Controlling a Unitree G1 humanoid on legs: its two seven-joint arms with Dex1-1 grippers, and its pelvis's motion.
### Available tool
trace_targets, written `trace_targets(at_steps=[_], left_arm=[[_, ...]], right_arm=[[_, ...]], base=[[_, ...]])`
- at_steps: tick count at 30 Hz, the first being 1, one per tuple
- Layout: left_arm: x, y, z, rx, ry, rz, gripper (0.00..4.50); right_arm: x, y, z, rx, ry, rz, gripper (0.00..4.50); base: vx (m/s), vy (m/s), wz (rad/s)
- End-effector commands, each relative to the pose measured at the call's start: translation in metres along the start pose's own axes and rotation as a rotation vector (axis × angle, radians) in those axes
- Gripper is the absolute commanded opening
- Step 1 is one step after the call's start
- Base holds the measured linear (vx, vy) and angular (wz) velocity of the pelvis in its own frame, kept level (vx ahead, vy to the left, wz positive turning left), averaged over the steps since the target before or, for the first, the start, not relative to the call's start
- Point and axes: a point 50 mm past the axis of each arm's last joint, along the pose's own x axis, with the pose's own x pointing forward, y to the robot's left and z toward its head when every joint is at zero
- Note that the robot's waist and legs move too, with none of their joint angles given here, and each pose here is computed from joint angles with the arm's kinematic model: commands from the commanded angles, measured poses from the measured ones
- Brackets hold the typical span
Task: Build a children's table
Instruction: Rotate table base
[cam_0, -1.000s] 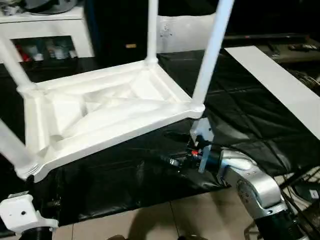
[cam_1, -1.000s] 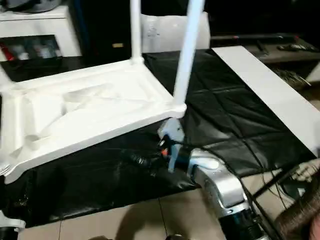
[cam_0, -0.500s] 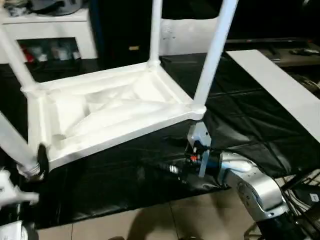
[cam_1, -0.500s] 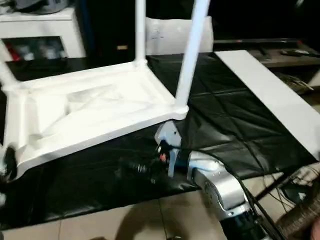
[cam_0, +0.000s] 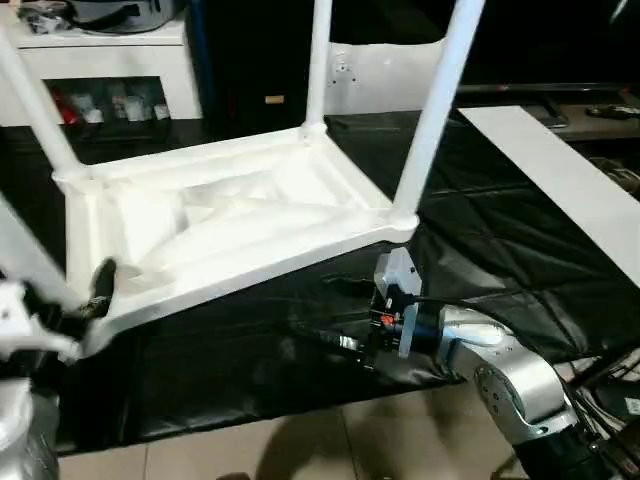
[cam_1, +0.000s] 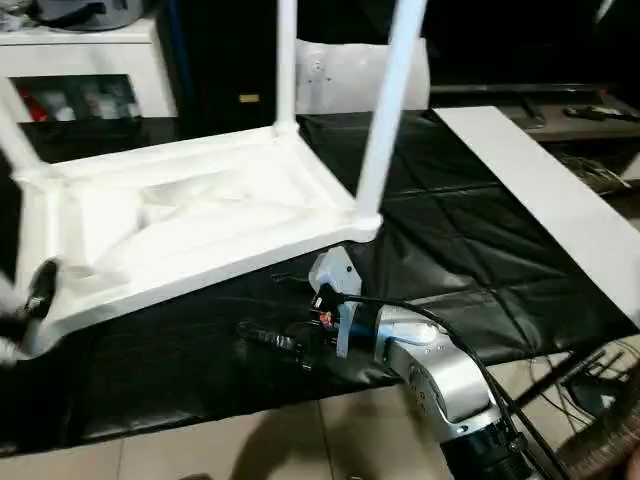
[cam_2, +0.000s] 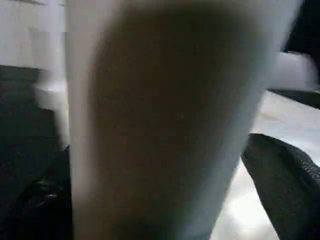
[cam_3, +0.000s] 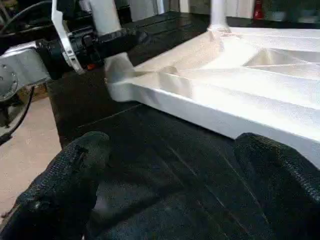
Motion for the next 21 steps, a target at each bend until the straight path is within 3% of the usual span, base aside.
trace_targets(at_steps=[1, 5, 7, 11, 13, 17, 21], left_arm=[[0.008, -0.018, -0.005, -0.037, 0.028, -0.127, 4.49], [0.009, -0.049, -0.003, -0.048, 0.130, -0.493, 4.49], [0.010, -0.054, -0.003, -0.047, 0.149, -0.541, 4.49], [0.009, -0.077, 0.005, -0.083, 0.207, -0.759, 4.49], [0.010, -0.099, 0.014, -0.091, 0.223, -0.904, 4.49], [0.018, -0.118, 0.019, -0.063, 0.204, -0.988, 4.49], [0.025, -0.139, 0.023, -0.106, 0.176, -1.065, 4.49]], right_arm=[[-0.002, 0.000, -0.001, -0.005, 0.009, -0.003, 4.50], [-0.004, -0.018, -0.012, -0.019, 0.087, -0.184, 4.50], [-0.005, -0.023, -0.015, -0.018, 0.103, -0.241, 4.50], [-0.009, -0.046, -0.027, -0.031, 0.179, -0.479, 4.50], [-0.008, -0.059, -0.034, -0.023, 0.221, -0.596, 4.50], [-0.004, -0.068, -0.041, -0.018, 0.262, -0.672, 4.50], [0.006, -0.073, -0.043, -0.010, 0.258, -0.696, 4.50]], base=[[0.000, 0.000, 0.00], [0.000, 0.000, 0.00], [0.000, 0.000, 0.00], [0.000, 0.000, 0.00], [0.000, 0.000, 0.00], [0.000, 0.000, 0.00], [0.000, 0.000, 0.00]])
